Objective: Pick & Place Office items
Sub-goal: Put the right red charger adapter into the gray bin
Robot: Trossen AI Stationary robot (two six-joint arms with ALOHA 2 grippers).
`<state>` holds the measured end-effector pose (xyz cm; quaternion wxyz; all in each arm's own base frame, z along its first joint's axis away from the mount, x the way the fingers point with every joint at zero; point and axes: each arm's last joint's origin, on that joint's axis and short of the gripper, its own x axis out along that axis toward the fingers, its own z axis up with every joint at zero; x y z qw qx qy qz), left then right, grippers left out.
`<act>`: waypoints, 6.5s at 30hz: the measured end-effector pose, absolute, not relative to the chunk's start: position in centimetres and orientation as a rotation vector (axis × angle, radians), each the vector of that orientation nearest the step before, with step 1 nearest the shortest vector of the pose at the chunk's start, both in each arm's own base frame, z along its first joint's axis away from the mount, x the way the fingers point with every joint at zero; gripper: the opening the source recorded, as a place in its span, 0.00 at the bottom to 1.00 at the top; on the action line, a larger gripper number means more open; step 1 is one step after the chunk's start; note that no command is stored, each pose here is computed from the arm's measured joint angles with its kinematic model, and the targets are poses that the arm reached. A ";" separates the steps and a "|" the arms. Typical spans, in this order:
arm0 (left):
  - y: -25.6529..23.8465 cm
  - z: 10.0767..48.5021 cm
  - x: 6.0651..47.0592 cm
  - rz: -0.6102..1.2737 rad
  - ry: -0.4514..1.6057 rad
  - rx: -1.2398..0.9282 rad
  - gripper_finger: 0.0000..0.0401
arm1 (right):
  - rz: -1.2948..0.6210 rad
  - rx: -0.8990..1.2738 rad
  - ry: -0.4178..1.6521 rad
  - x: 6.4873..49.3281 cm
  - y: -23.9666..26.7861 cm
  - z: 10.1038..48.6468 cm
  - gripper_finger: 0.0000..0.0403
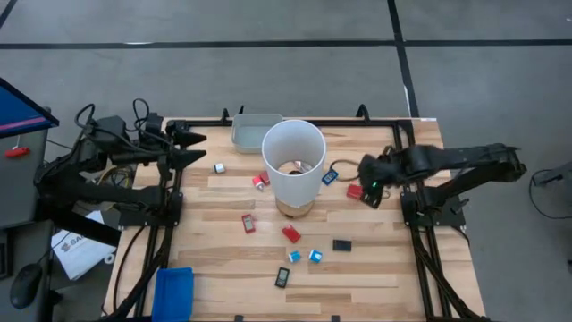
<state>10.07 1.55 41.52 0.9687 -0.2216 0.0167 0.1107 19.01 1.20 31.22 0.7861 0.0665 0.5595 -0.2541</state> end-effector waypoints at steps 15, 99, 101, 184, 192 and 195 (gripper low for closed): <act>1.4 41.9 11.0 0.140 0.011 -0.461 0.76 | -0.499 0.127 1.259 19.8 -0.6 24.8 0.67; 1.6 42.3 13.7 0.065 -0.022 -0.539 0.76 | -0.639 0.427 1.721 22.4 -4.4 13.3 0.37; 1.6 42.3 13.7 0.064 -0.022 -0.539 0.76 | -0.645 0.429 1.733 22.2 -4.3 13.5 0.33; -2.7 42.5 16.8 -0.165 -0.026 -0.457 0.76 | -1.795 1.757 0.481 22.6 -2.3 13.3 0.93; -2.7 42.5 16.8 -0.165 -0.025 -0.465 0.76 | -1.808 1.769 0.494 22.5 -2.4 13.2 0.79; -2.7 42.5 16.8 -0.164 -0.021 -0.476 0.76 | -1.809 1.782 0.502 22.4 -2.5 13.3 0.69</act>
